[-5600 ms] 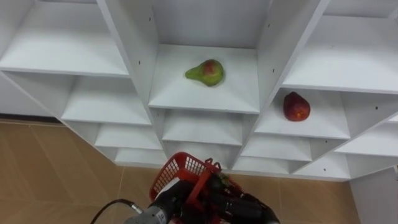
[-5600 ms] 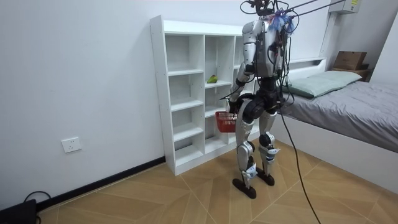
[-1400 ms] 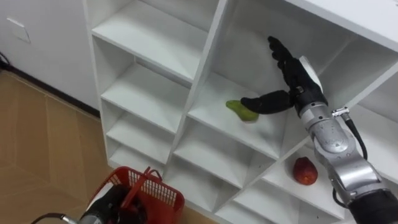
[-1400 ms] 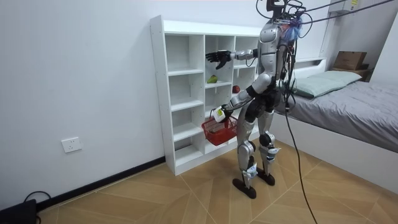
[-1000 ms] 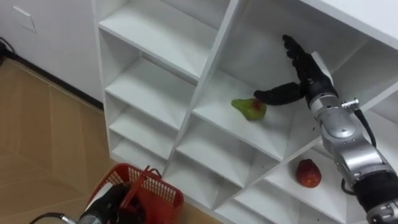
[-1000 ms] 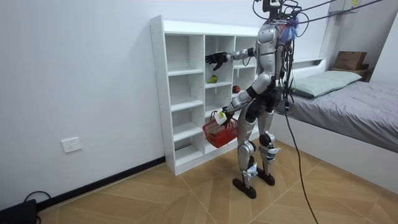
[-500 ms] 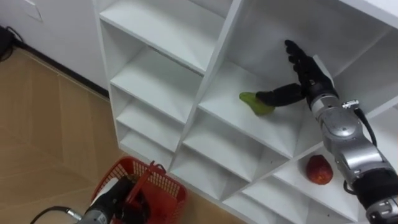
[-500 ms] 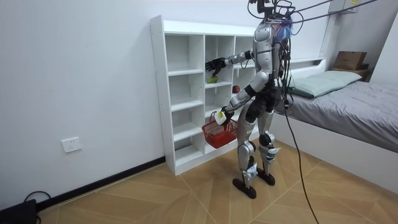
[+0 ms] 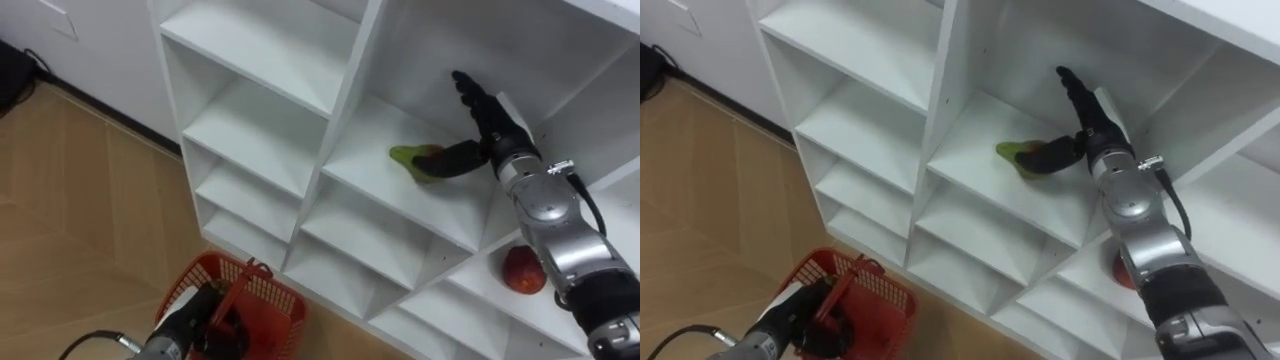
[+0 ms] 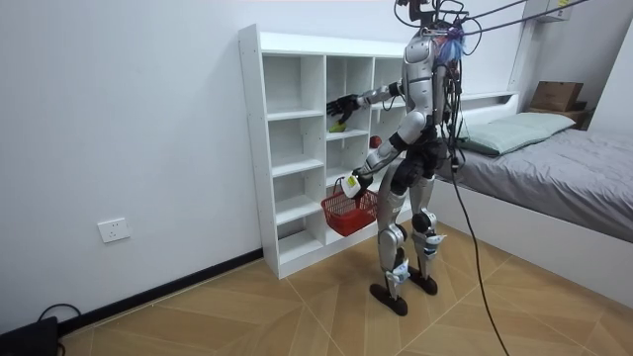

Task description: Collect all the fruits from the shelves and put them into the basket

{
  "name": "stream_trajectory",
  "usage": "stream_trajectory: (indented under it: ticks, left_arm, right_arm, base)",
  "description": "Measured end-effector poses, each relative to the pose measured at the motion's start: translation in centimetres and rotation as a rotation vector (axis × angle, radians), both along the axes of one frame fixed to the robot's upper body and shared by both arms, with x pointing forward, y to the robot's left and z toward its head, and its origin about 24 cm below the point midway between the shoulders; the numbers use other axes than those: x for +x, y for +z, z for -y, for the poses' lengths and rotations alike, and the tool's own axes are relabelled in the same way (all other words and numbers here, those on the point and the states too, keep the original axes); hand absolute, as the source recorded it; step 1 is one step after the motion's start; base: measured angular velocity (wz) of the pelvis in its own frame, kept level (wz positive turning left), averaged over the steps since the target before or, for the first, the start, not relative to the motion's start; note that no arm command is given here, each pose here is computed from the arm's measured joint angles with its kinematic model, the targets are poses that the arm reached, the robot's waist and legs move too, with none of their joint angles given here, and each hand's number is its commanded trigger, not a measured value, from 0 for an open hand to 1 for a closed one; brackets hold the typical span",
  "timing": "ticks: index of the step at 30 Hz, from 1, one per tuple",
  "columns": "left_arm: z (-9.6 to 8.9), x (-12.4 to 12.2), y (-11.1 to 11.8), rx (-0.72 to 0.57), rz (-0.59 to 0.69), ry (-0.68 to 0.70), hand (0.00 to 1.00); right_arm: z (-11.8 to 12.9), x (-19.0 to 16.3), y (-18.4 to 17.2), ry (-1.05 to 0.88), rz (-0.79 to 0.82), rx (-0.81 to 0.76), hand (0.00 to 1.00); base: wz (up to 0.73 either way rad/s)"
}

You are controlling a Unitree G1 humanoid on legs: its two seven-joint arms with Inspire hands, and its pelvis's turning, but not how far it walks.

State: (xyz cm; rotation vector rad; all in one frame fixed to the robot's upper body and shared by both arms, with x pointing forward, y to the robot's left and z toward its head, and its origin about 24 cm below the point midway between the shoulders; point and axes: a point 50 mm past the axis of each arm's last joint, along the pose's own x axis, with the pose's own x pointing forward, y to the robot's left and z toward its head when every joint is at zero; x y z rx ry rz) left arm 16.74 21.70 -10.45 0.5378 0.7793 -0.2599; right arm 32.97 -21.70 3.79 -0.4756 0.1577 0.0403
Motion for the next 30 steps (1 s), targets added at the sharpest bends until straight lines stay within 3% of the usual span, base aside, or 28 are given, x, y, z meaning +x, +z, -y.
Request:
stream_trajectory:
  ticks: [8, 30]
  left_arm:
    - [0.2, -0.2, -0.5, 0.012, -0.023, 0.015, 1.0]
    - [0.2, -0.5, -0.8, 0.009, -0.037, 0.025, 1.0]
  right_arm:
    - [-0.1, -0.1, -0.3, -0.01, -0.019, 0.053, 0.0]
    - [-1.5, -0.9, -2.3, 0.1, -0.128, 0.006, 0.0]
  base:
    - [0.0]
    - [0.0]
